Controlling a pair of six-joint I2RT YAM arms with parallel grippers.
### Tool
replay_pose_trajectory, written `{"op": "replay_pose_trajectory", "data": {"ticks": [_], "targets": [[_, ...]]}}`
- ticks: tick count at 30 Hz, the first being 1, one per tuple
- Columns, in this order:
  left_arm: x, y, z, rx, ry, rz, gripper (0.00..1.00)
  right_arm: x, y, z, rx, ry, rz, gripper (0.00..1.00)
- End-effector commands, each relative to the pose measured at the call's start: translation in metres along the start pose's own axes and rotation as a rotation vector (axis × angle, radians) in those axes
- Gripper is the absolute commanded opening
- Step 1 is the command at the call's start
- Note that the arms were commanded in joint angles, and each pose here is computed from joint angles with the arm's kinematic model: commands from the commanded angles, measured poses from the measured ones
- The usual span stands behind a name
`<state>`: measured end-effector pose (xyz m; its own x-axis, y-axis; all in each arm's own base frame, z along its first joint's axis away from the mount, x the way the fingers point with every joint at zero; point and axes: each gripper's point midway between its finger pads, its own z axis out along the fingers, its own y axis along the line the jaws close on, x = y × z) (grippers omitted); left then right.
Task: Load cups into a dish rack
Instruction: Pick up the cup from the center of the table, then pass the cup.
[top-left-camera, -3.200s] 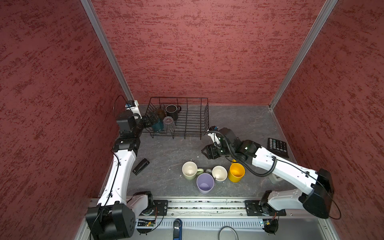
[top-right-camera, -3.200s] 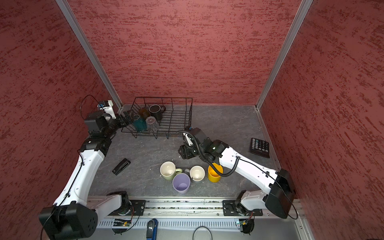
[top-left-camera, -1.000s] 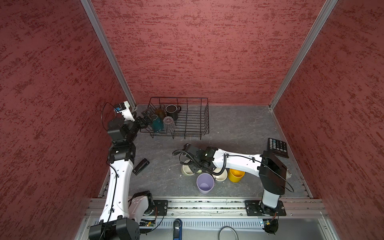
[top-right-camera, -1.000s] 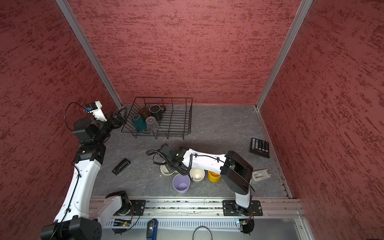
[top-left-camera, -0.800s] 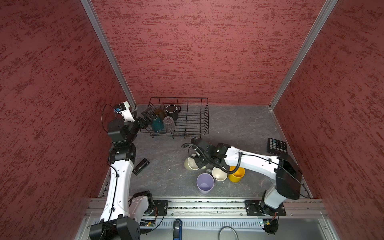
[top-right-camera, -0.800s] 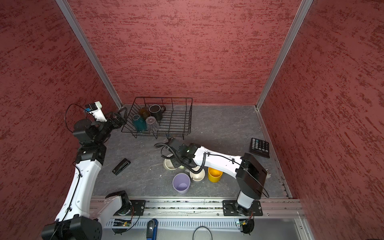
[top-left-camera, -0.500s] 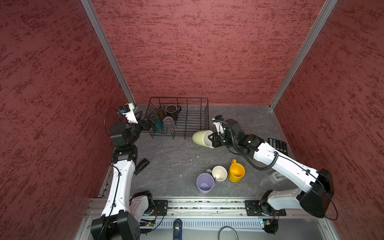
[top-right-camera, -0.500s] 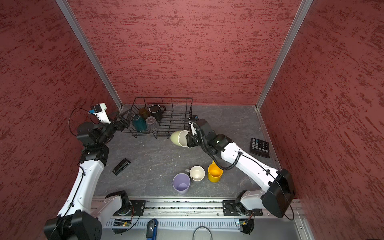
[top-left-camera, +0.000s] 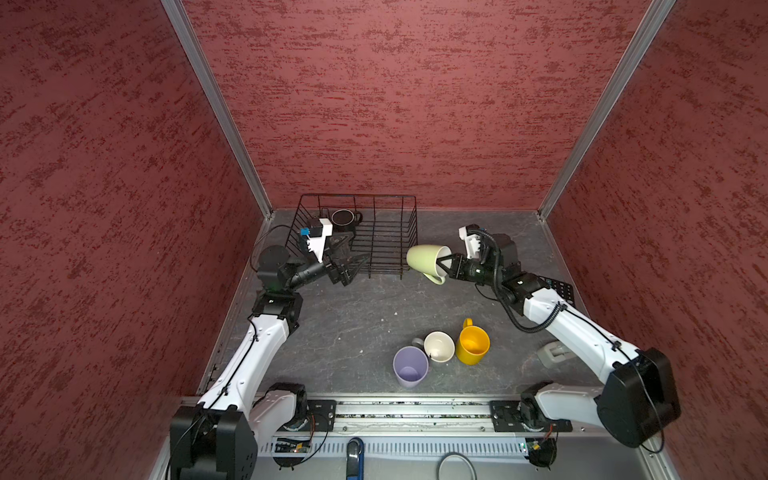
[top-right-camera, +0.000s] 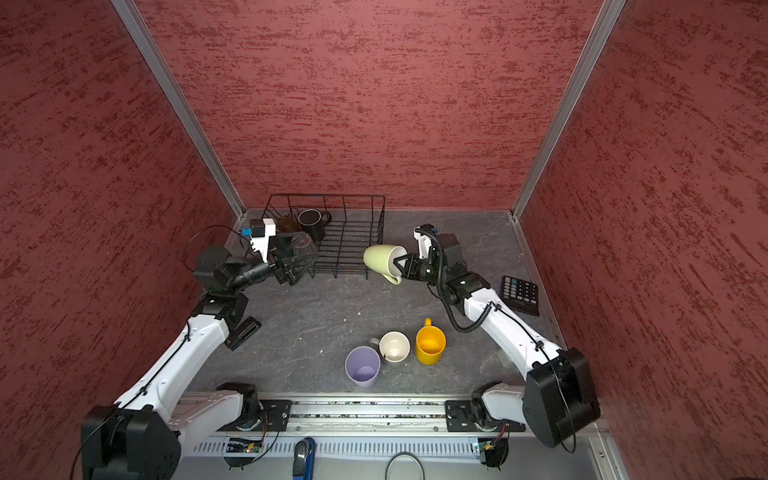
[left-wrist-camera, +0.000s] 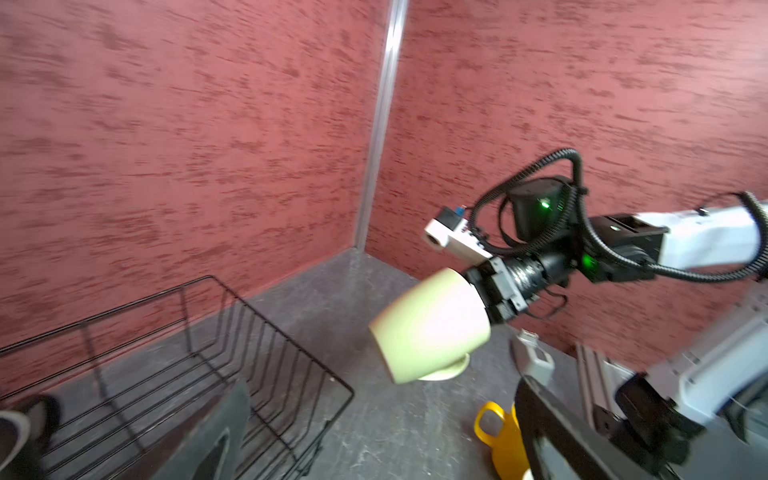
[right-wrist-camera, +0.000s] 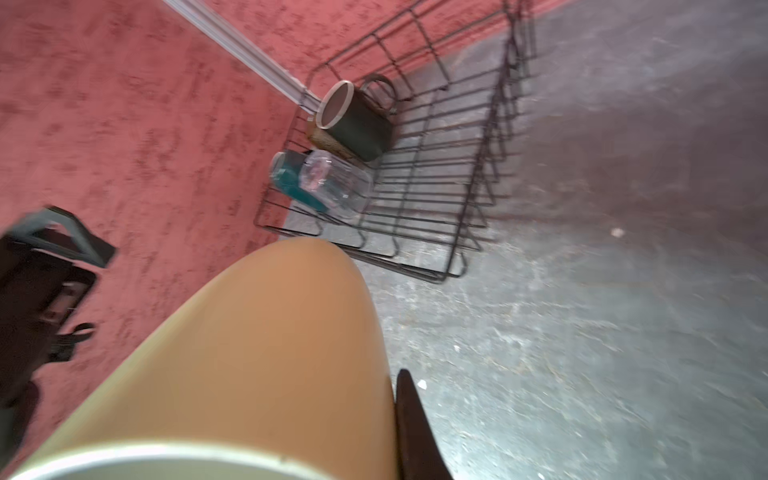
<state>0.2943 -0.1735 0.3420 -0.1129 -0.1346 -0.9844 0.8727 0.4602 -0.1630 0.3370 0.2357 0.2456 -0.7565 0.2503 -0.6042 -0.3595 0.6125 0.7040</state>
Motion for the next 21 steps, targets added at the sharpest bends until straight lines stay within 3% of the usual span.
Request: {"op": "replay_pose_trajectory", "data": {"ticks": [1,5,14,21], "targets": [[0.017,-0.021,0.009,0.125,0.052,0.028,1.0,-0.029,0.071,-0.02,-0.284,-0.074,-0.12,0.0],[0.025,-0.038,0.02,0.223,0.065,0.02,1.0,-0.022,0.092,-0.027,-0.41,-0.044,-0.147,0.0],[0.027,-0.053,0.025,0.301,0.049,0.03,1.0,-0.005,0.121,-0.041,-0.584,0.002,-0.206,0.0],[0.03,-0.061,0.027,0.342,0.06,0.021,1.0,0.005,0.137,-0.034,-0.634,0.045,-0.224,0.0]]}}
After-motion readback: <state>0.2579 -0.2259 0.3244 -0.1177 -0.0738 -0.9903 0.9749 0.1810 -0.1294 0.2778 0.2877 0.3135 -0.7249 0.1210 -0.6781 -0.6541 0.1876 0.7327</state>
